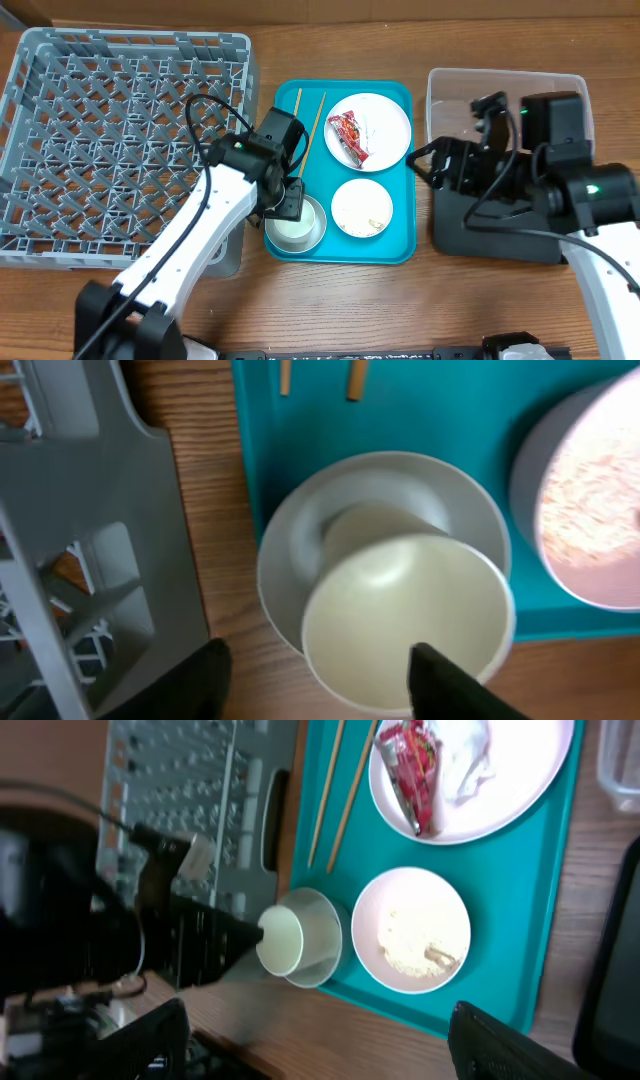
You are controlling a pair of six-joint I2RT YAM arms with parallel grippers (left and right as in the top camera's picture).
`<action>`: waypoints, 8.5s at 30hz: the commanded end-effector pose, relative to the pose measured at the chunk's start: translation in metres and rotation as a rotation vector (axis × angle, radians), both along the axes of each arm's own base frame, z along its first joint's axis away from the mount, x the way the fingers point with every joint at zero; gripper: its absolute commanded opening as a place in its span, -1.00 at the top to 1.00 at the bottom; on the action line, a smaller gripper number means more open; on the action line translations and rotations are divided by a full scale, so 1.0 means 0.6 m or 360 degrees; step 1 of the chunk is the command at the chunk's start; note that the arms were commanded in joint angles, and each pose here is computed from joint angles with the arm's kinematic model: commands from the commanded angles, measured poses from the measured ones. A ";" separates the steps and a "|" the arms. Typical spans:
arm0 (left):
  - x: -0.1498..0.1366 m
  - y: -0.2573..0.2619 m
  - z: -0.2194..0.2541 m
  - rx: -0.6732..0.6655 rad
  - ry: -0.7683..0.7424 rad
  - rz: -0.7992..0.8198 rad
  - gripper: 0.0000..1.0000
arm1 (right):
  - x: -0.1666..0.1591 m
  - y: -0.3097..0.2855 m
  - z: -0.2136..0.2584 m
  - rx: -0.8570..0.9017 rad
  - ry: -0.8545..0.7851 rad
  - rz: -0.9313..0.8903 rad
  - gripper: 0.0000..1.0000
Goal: Sort waste into correct bins and load items into the dishwasher
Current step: 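Reach both grippers to the white cup and grasp it with the right, then lift the white cup with the right gripper toward the open left gripper, then grasp the white cup with the left gripper from the right gripper, then place the white cup upside down in the grey rack with the left gripper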
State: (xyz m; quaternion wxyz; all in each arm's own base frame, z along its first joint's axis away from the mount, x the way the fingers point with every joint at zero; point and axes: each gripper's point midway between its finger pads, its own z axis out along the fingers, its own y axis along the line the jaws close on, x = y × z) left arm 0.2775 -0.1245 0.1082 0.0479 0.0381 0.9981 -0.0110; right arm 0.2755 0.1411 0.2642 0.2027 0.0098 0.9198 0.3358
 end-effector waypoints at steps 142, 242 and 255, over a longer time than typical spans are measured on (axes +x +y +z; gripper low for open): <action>-0.071 -0.078 0.481 -0.2222 -0.0679 -0.0769 -0.76 | -0.002 0.171 0.222 0.1097 -0.0734 0.1306 0.92; -0.057 0.270 0.238 -0.0177 -0.0489 0.0973 0.14 | 0.108 0.082 -0.032 0.0067 -0.0023 0.0104 -0.81; -0.093 0.297 0.084 0.0042 -0.0144 0.1140 0.16 | 0.094 0.081 -0.042 0.0036 0.0024 0.0128 -0.81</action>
